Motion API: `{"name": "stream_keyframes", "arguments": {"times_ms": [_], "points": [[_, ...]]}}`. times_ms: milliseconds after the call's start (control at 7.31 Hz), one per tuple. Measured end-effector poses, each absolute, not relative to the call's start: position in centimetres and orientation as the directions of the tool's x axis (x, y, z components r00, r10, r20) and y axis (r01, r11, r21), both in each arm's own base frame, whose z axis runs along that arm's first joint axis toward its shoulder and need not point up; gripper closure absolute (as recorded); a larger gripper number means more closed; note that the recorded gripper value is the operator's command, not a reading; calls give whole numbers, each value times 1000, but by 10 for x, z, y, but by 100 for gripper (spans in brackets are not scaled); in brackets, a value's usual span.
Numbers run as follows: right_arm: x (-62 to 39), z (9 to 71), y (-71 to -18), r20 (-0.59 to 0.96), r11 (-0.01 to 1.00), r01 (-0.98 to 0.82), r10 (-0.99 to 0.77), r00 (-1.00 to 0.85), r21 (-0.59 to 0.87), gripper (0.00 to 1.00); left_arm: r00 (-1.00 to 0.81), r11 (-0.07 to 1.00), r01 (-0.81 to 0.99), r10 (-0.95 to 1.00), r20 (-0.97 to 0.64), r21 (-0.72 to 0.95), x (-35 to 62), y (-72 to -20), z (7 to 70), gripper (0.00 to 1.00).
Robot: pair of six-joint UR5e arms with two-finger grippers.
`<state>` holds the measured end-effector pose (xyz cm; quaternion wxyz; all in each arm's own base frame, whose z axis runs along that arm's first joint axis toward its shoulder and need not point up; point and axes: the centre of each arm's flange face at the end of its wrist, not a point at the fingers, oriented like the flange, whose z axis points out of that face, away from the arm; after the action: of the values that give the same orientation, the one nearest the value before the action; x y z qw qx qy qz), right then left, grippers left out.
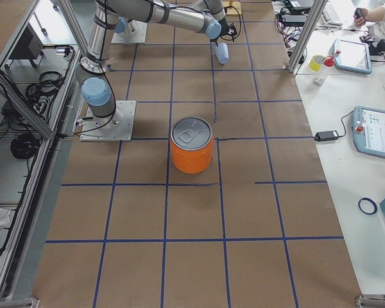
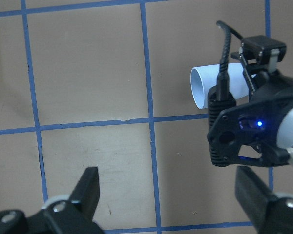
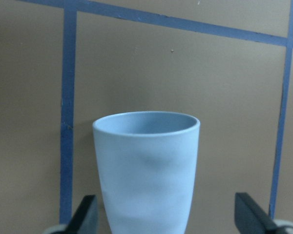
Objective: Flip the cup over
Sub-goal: 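Set the cup on its side and withdraw the right gripper, then reach the left gripper to the lying cup and grasp it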
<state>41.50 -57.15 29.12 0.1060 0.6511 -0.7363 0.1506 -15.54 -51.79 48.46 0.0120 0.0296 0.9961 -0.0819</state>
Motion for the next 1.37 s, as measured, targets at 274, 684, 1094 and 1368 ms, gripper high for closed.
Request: {"name": "stream_keyframes", "arguments": {"times_ms": [274, 684, 1094, 1368], "points": [[333, 309, -606, 303, 344, -934, -883, -358, -98, 0, -998, 985, 61, 57, -29, -163, -155, -518, 485, 0], [237, 369, -618, 226, 773, -602, -562, -796, -199, 0, -998, 986, 57, 54, -26, -156, -156, -521, 481, 0], [180, 426, -593, 118, 970, -122, -99, -988, -209, 0, -998, 990, 31, 37, 43, -137, -164, -547, 438, 0], [151, 441, -584, 104, 985, 24, 42, -994, -170, 0, -989, 994, 30, 46, 143, -109, -175, -572, 375, 0]]}}
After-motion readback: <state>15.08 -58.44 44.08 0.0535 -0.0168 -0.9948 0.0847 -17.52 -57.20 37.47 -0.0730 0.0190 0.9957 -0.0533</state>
